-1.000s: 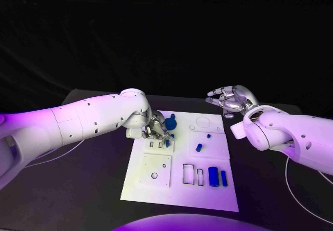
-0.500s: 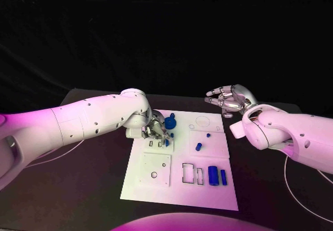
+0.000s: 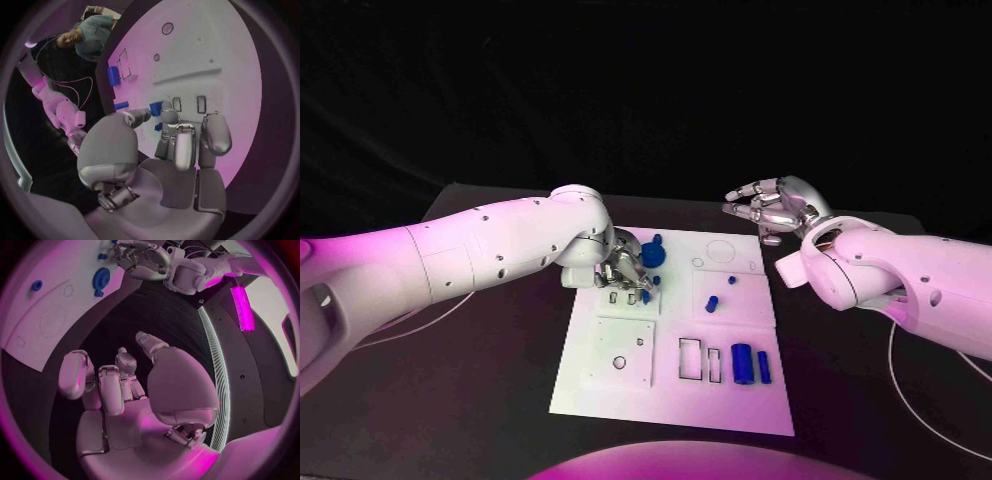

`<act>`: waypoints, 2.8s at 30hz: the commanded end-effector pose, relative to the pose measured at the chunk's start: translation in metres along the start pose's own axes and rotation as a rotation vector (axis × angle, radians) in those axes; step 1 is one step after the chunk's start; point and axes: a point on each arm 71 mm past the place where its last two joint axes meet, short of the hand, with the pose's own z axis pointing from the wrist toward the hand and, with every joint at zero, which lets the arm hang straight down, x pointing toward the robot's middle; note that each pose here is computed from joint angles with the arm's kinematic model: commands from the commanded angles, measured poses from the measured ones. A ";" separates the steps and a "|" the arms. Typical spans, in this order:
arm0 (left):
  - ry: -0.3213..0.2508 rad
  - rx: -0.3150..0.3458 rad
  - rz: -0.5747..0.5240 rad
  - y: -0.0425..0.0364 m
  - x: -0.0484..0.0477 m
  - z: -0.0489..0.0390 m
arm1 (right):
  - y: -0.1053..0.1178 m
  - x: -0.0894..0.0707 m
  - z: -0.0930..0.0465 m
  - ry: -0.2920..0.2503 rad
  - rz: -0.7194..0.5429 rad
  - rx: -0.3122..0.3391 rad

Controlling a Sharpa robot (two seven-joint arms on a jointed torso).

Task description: Assemble the parts on the task board

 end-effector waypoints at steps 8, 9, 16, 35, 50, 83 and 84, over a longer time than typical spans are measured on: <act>-0.008 0.008 -0.010 -0.0029 0.0009 0.0009 | -0.001 0.003 0.000 0.035 -0.006 0.002; -0.009 0.009 -0.012 -0.0030 0.0008 0.0009 | -0.001 0.004 0.000 0.035 -0.006 0.002; -0.046 0.029 -0.047 -0.0052 0.0001 -0.0003 | -0.001 0.004 0.000 0.039 -0.013 0.004; -0.086 0.068 -0.149 0.0091 0.0025 -0.0176 | -0.004 0.001 -0.001 0.037 -0.019 0.011; -0.176 0.042 -0.134 0.0255 0.0071 -0.0243 | -0.006 -0.001 -0.002 0.031 -0.021 0.015; -0.109 0.009 -0.008 0.0228 0.0182 -0.0158 | -0.007 -0.002 -0.003 0.029 -0.026 0.012; -0.108 0.008 -0.007 0.0229 0.0183 -0.0158 | -0.007 -0.002 -0.003 0.029 -0.026 0.012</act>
